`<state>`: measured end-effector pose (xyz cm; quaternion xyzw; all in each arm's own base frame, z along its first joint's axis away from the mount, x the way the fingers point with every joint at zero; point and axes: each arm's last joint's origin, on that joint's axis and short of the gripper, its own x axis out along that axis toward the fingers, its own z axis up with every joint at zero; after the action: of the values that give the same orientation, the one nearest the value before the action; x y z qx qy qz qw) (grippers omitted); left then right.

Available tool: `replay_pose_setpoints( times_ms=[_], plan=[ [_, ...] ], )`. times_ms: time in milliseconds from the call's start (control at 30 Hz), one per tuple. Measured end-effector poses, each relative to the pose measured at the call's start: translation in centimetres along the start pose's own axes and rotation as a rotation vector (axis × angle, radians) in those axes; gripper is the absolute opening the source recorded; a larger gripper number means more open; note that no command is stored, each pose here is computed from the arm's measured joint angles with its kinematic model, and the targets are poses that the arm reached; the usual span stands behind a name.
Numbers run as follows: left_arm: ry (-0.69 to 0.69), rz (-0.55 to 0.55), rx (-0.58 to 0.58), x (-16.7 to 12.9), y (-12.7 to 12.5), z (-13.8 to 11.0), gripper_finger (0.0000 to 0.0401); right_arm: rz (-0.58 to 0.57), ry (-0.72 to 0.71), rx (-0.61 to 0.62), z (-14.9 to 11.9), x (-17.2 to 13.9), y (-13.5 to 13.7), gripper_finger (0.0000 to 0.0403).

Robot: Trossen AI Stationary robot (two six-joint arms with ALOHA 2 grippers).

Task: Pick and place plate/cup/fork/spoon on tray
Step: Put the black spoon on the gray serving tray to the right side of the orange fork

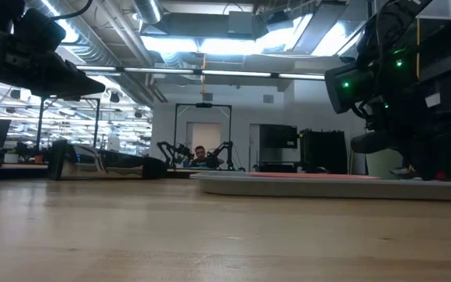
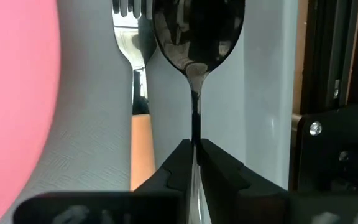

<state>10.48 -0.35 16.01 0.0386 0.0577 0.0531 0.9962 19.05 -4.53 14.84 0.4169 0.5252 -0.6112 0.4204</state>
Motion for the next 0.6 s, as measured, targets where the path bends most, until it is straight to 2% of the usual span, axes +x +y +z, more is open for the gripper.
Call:
replay_pose_setpoints(
  times_ms=[600],
  plan=[
    [0.000,0.000,0.000,0.00,0.00,0.00,0.0000,-0.001,-0.001,0.000,0.00,0.00,-0.01,0.0038]
  ],
)
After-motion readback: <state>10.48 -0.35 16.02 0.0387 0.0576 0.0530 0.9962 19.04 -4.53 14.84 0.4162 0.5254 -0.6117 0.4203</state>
